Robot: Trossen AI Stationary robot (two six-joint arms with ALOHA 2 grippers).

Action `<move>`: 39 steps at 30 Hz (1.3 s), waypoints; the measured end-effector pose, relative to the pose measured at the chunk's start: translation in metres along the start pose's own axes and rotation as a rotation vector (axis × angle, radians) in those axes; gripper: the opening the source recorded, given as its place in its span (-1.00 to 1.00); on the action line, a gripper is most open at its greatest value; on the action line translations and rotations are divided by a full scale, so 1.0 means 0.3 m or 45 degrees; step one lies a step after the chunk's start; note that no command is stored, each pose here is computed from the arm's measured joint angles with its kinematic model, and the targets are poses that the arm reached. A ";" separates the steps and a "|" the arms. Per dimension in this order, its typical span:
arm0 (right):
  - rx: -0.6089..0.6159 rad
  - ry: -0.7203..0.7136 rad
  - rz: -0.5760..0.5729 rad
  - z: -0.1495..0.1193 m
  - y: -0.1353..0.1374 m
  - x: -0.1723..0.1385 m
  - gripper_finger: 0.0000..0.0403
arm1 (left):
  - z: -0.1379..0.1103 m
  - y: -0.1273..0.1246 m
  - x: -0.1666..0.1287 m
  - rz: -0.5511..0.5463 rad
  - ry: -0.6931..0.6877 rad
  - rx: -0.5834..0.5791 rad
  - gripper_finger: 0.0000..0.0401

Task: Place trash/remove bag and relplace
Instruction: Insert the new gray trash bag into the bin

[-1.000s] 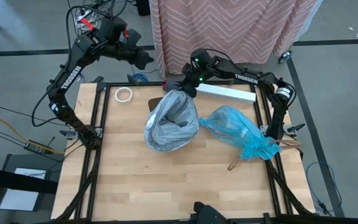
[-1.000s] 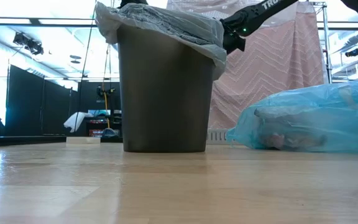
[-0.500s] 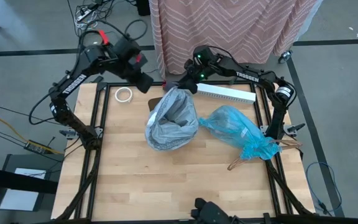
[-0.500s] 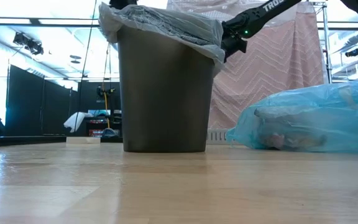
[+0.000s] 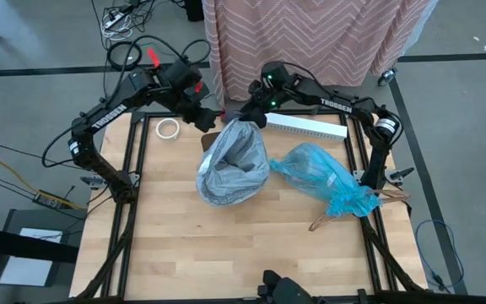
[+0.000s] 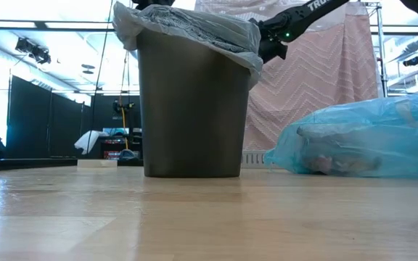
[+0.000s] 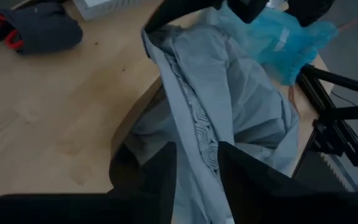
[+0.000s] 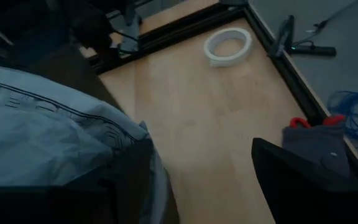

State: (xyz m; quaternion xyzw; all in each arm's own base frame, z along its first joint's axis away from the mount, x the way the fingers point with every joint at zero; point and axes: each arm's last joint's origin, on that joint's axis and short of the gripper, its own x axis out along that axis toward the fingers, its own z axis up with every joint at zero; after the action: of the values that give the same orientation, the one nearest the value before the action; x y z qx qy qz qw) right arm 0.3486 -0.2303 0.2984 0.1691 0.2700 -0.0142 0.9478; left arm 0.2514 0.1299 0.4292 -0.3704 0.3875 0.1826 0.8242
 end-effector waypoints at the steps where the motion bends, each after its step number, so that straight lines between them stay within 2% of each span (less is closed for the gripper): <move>1: -0.002 -0.005 0.014 0.003 0.004 -0.009 0.33 | 0.001 -0.001 0.000 -0.003 -0.003 0.001 -0.37; 6: 0.025 -0.038 0.082 0.022 0.020 -0.054 0.38 | 0.004 -0.002 0.000 -0.020 -0.008 0.004 -0.37; 15: -0.018 -0.076 0.058 0.044 0.044 -0.100 0.34 | 0.000 -0.008 0.000 -0.100 0.035 -0.015 -0.37; 23: 0.012 -0.074 0.057 0.044 0.045 -0.101 0.35 | -0.031 0.036 0.104 -0.023 0.169 -0.075 -0.37; 30: 0.018 -0.072 0.057 0.043 0.045 -0.101 0.34 | -0.047 0.043 0.168 -0.047 0.198 -0.039 -0.37; 39: 0.018 -0.071 0.052 0.043 0.045 -0.101 0.33 | -0.034 0.025 0.174 -0.145 0.161 -0.053 -0.37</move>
State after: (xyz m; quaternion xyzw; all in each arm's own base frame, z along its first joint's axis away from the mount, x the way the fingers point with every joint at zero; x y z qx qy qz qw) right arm 0.3309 -0.2238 0.3285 0.1808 0.2400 -0.0015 0.9538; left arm 0.2750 0.1279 0.3811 -0.4198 0.4132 0.1195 0.7992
